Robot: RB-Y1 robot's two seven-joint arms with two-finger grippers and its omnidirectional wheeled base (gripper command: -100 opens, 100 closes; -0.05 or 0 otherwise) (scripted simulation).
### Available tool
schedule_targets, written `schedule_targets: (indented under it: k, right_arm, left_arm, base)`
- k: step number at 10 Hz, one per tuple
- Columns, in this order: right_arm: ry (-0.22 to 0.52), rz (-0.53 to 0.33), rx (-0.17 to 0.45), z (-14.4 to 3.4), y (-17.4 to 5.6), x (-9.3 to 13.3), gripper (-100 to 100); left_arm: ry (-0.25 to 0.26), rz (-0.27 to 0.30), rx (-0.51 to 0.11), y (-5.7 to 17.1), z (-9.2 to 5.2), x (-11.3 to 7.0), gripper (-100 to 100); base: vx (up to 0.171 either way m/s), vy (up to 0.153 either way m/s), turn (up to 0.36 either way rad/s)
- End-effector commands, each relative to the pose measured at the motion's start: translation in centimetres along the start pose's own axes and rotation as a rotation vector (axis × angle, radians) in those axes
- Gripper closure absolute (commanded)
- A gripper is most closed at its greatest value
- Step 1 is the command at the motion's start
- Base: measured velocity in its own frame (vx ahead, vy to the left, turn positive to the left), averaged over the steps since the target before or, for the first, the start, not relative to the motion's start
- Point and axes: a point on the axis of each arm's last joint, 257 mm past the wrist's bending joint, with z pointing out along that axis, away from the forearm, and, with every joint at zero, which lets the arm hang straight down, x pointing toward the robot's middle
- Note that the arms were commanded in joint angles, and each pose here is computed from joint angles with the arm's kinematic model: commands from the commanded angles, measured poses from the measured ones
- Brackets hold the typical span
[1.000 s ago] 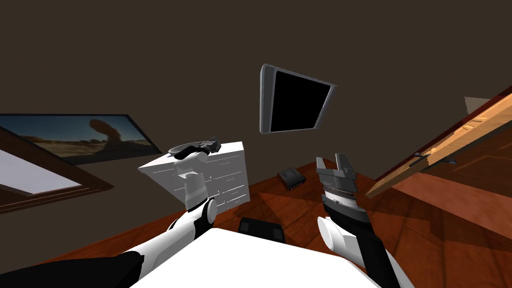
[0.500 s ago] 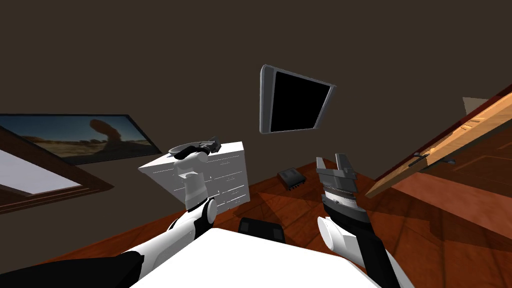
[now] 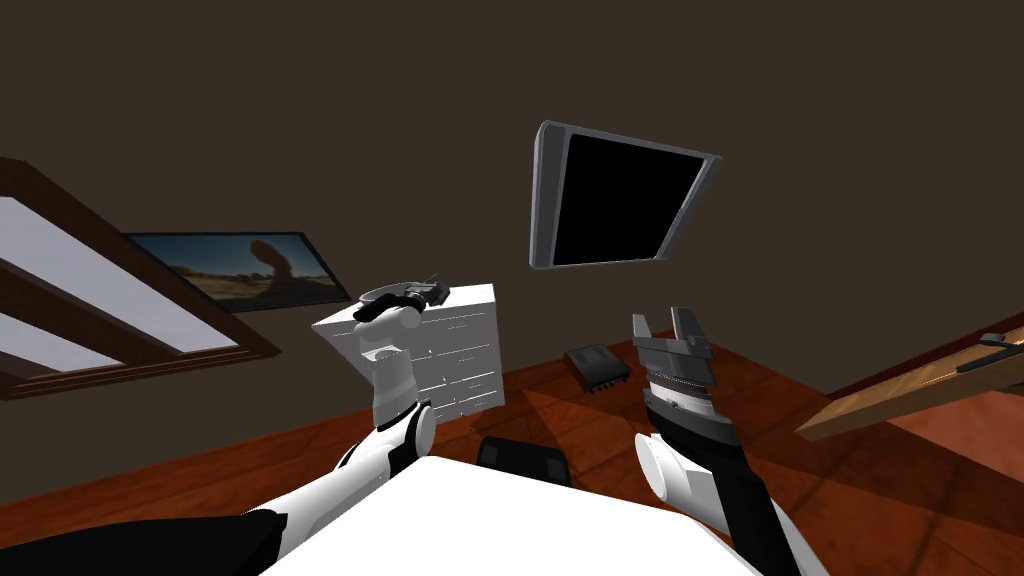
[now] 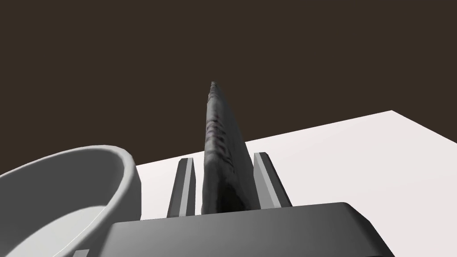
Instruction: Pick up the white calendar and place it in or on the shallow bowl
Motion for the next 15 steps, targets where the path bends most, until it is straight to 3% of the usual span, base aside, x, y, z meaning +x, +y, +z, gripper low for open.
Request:
schedule_targets:
  k: [1, 2, 5, 6, 8, 12, 14, 15]
  right_arm:
    - [0.0, 0.0, 0.0, 0.0, 0.0, 0.0, 0]
    - [0.0, 0.0, 0.0, 0.0, 0.0, 0.0, 0]
    - [0.0, 0.0, 0.0, 0.0, 0.0, 0.0, 0]
    - [0.0, 0.0, 0.0, 0.0, 0.0, 0.0, 0]
    - [0.0, 0.0, 0.0, 0.0, 0.0, 0.0, 0]
    - [0.0, 0.0, 0.0, 0.0, 0.0, 0.0, 0]
    - [0.0, 0.0, 0.0, 0.0, 0.0, 0.0, 0]
    - [0.0, 0.0, 0.0, 0.0, 0.0, 0.0, 0]
  left_arm:
    - [0.0, 0.0, 0.0, 0.0, 0.0, 0.0, 0]
    - [0.019, -0.015, 0.002, -0.1, -0.2, 0.9, 100]
    - [0.073, -0.031, 0.011, -0.7, -0.7, 3.6, 100]
    - [0.12, -0.036, 0.022, -1.5, -1.2, 6.0, 100]
    - [0.169, -0.038, 0.035, -2.3, -1.9, 8.6, 100]
    - [0.25, -0.037, 0.057, -3.8, -3.7, 13.1, 100]
    - [0.298, -0.03, 0.068, -4.8, -5.3, 16.0, 100]
    - [0.306, -0.028, 0.069, -4.9, -5.7, 16.6, 100]
  base:
    - [0.005, -0.003, -0.006]
    - [-0.128, -0.037, 0.087]
    - [-0.223, -0.141, 0.117]
    - [-0.198, -0.126, 0.242]
    - [-0.183, -0.116, 0.173]
    - [-0.096, -0.028, 0.119]
    - [-0.082, -0.002, 0.131]
    - [-0.088, 0.021, 0.079]
